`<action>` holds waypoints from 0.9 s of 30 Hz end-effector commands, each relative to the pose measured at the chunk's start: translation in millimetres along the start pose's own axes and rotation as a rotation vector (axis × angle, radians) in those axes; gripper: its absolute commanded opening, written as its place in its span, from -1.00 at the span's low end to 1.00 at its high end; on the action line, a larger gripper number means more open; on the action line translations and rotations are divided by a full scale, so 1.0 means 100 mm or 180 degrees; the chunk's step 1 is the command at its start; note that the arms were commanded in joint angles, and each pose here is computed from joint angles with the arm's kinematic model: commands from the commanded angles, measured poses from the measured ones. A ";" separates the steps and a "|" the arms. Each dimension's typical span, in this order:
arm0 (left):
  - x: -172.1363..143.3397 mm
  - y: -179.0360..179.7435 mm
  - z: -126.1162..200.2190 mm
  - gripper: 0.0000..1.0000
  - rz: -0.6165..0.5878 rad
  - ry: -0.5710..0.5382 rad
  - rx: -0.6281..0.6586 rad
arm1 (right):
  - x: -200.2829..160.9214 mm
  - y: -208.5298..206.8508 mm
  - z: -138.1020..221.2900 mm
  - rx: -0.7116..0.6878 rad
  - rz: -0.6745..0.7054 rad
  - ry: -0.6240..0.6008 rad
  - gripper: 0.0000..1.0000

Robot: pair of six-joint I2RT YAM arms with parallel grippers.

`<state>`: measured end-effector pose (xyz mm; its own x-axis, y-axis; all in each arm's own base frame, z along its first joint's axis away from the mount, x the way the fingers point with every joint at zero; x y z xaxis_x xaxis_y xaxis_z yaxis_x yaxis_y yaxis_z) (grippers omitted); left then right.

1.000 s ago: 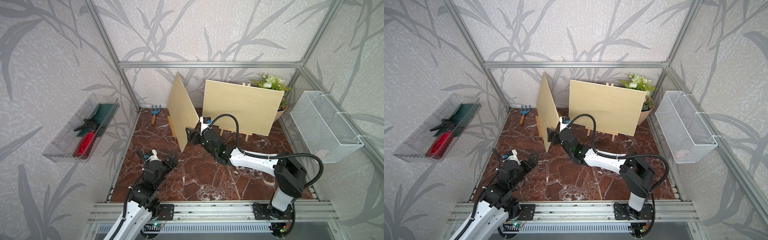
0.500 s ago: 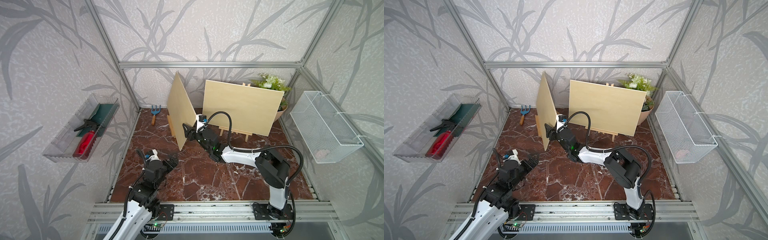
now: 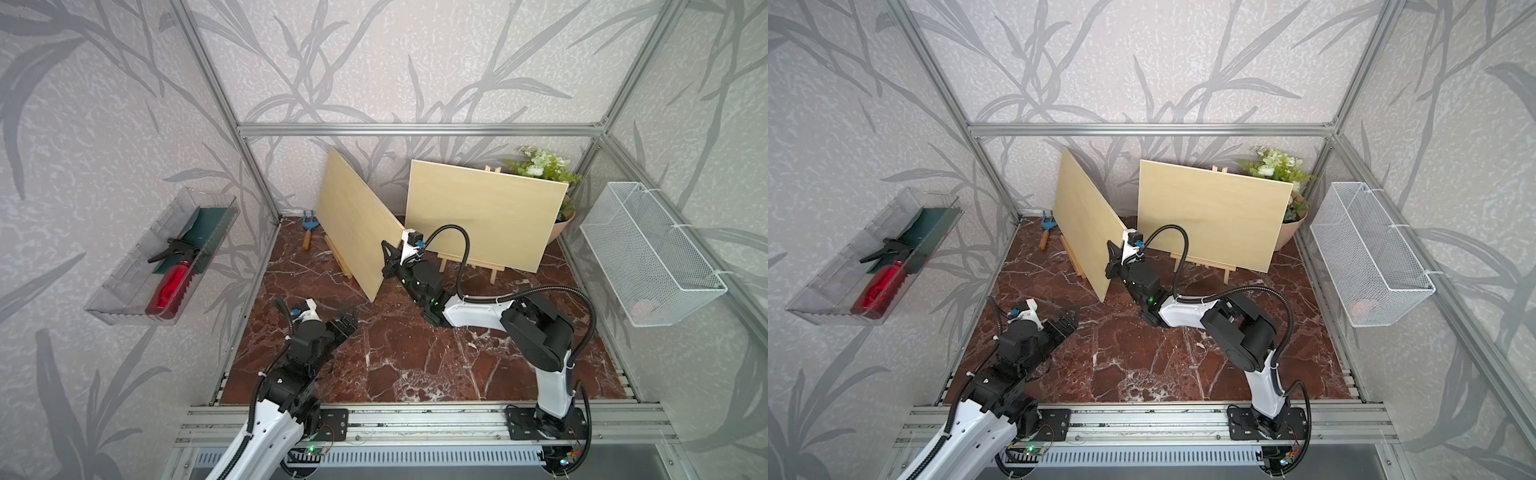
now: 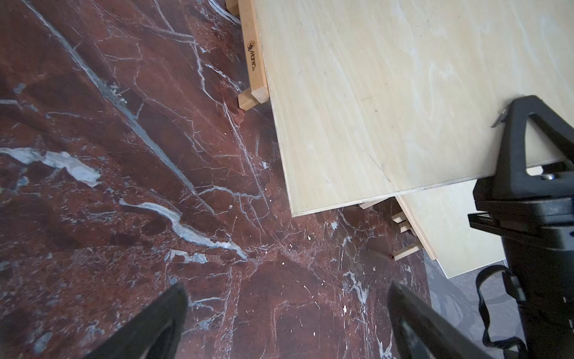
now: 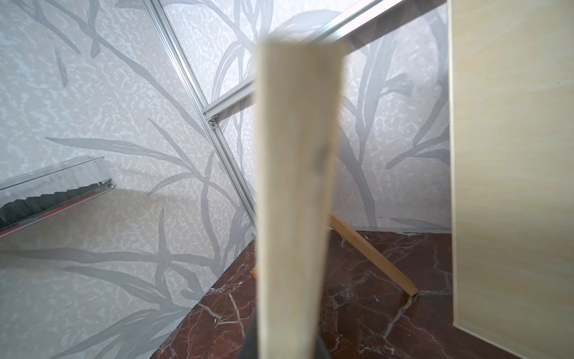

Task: Disassemble the easel
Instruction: Pick up the drawing board from the easel.

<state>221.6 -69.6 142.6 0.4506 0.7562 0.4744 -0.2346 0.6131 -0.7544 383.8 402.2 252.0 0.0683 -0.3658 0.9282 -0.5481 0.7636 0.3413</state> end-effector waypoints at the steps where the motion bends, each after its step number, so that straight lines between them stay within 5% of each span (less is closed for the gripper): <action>1: 0.00 0.01 -0.02 0.98 0.0054 -0.0018 -0.0024 | 0.24 0.10 0.08 0.0124 0.0001 -0.0305 -1.00; 27: 0.00 0.01 -0.02 0.98 0.0040 -0.0013 -0.0026 | 1.04 0.26 0.36 0.0402 -0.0301 -0.1025 -1.00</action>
<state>222.0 -70.5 142.9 0.4515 0.7567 0.4728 -0.2285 0.6103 -0.7585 370.0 386.8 257.4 0.0233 -0.4021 0.9153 -0.5662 0.7492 0.3436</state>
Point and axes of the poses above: each gripper's point midway between its finger pads, its own z axis back along the fingers, its own y axis along the line the jaws close on, x = y × z, the point moved 2 cm from there along z, back along the fingers, and after that the axes turned 4 degrees about z, right-handed, at the moved point
